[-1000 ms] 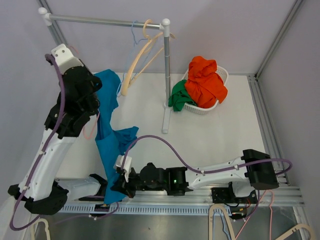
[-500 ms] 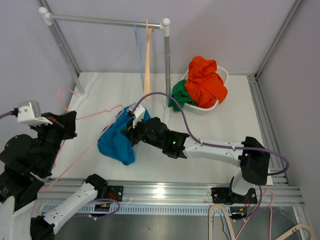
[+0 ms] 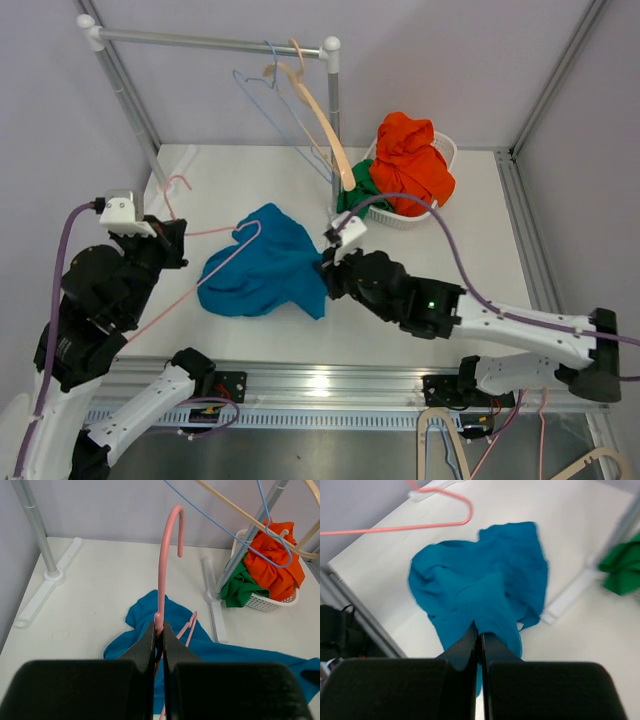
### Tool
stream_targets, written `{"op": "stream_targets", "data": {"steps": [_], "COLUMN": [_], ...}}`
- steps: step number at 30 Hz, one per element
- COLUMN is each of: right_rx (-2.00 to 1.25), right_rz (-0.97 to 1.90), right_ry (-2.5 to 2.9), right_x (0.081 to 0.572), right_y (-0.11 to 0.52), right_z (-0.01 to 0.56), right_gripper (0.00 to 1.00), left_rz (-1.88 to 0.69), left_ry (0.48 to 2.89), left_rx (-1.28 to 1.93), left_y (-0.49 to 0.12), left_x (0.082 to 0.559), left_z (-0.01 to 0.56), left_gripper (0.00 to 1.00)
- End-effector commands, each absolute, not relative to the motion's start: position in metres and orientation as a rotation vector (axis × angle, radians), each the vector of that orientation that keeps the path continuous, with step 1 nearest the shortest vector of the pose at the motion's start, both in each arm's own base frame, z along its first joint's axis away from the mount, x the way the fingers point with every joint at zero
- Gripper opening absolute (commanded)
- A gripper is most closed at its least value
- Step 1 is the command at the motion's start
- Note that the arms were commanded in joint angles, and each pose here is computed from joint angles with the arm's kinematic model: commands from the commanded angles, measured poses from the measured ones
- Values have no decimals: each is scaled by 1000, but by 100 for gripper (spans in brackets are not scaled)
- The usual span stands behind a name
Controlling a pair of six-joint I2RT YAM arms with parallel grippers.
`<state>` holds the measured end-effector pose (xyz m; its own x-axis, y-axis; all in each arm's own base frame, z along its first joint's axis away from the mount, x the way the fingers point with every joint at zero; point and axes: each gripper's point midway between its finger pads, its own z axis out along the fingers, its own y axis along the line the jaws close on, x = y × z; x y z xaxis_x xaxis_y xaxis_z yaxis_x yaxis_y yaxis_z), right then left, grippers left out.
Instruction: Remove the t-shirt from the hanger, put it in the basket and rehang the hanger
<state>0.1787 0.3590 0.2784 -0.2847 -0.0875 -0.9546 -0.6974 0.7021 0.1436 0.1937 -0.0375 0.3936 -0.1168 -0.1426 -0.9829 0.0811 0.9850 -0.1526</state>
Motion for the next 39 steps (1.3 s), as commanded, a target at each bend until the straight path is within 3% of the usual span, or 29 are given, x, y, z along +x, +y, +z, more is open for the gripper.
{"op": "stream_targets", "data": {"steps": [1,10,17,24,29,35,39], "right_rx": [-451,-242,-173,-97,-43,69,94], "right_rz": [434,330,285,305,300,295,320], "right_ry": [1800,1468,1270,971,790,532,643], "right_x": [202,274,363,402,435,438,485], "right_y": [290,214,194,160,152,120,116], "right_z": [292,479,581,683,706,737,706], "right_gripper": [0,0,0,0,0,1,0], "left_rz": [-257,-301,-227,-217,-204,-234,-207], "left_ry": [1613,1652,1703,1707,1688,1672,1677], "left_rx": [13,28,-104,-174,-229,-281,-310], "left_y": [-60,-78,-56,-47,-38,-32,-26], "left_x": [212,253,282,306,327,371,406], "left_z": [415,437,441,442,450,454,454], "left_gripper": [1,1,1,1,1,1,1]}}
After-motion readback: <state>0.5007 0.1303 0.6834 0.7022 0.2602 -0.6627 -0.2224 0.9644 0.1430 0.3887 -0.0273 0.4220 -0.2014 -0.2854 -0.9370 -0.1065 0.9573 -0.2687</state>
